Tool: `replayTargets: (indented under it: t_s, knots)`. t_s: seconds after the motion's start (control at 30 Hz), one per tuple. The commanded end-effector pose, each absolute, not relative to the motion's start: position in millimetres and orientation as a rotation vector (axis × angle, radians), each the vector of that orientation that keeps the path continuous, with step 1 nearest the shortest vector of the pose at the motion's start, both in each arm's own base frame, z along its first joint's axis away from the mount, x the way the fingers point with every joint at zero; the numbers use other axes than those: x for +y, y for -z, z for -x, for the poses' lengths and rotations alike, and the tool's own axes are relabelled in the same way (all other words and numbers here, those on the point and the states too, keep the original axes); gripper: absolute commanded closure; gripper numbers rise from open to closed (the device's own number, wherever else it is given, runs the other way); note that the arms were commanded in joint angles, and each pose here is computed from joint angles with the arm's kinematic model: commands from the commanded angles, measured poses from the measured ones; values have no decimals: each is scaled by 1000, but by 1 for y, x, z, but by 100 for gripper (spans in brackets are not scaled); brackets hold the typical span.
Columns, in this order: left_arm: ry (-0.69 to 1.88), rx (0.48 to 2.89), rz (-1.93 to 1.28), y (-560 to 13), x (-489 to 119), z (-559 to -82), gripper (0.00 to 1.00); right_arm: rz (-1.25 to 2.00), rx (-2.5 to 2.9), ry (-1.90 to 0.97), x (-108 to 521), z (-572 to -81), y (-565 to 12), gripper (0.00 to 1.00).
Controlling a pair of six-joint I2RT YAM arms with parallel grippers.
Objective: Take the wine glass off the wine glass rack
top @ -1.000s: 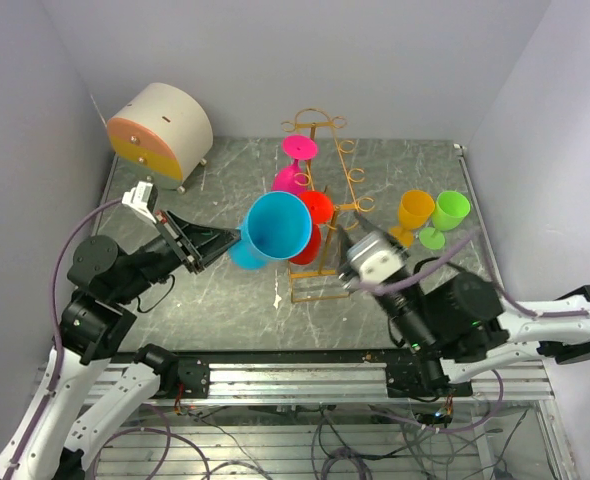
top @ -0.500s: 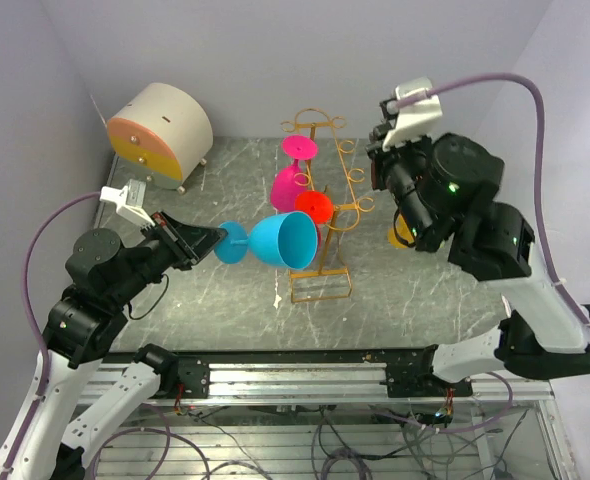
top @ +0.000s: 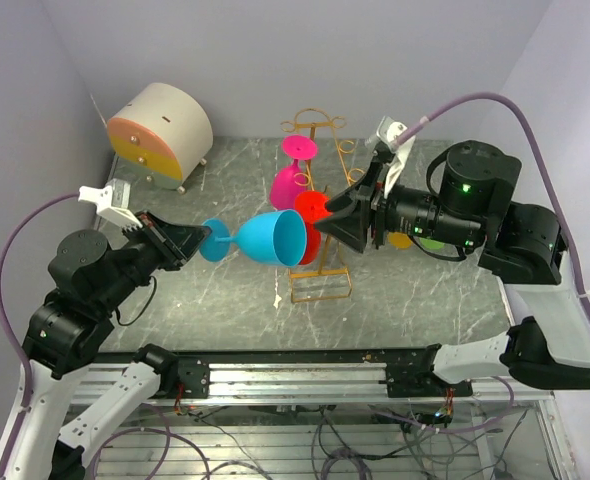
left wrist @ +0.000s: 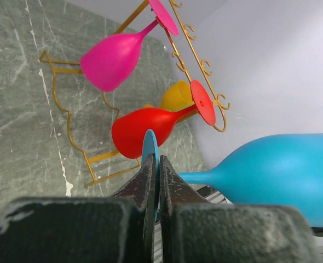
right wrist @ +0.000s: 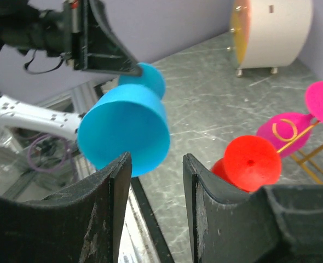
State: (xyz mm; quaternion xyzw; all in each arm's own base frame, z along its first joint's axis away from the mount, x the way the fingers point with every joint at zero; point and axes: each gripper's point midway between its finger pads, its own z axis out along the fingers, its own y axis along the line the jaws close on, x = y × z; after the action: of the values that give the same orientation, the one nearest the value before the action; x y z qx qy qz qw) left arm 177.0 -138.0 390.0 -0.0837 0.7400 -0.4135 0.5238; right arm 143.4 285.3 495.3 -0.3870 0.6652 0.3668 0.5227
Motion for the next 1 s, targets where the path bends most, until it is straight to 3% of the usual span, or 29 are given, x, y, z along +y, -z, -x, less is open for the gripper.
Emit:
replayTargets:
  t_s: [0.0, 0.5, 0.7, 0.8, 0.9, 0.97]
  knots:
    - [1006, 1727, 187, -408, -139, -177, 93, 1013, 1634, -974, 295, -126, -477, 58]
    - [1127, 1661, 147, -440, -149, -166, 93, 956, 1676, -901, 311, -152, -463, 59]
    - [1146, 1658, 139, -444, -153, -167, 93, 937, 1643, -943, 323, -154, -473, 82]
    - [1158, 1653, 131, -446, -156, -170, 93, 906, 1648, -926, 328, -163, -477, 100]
    - [1159, 1646, 127, -450, -158, -172, 93, 824, 1652, -863, 322, -177, -485, 100]
    - [1139, 1650, 132, -451, -156, -176, 85, 730, 1632, -807, 310, -189, -498, 100]
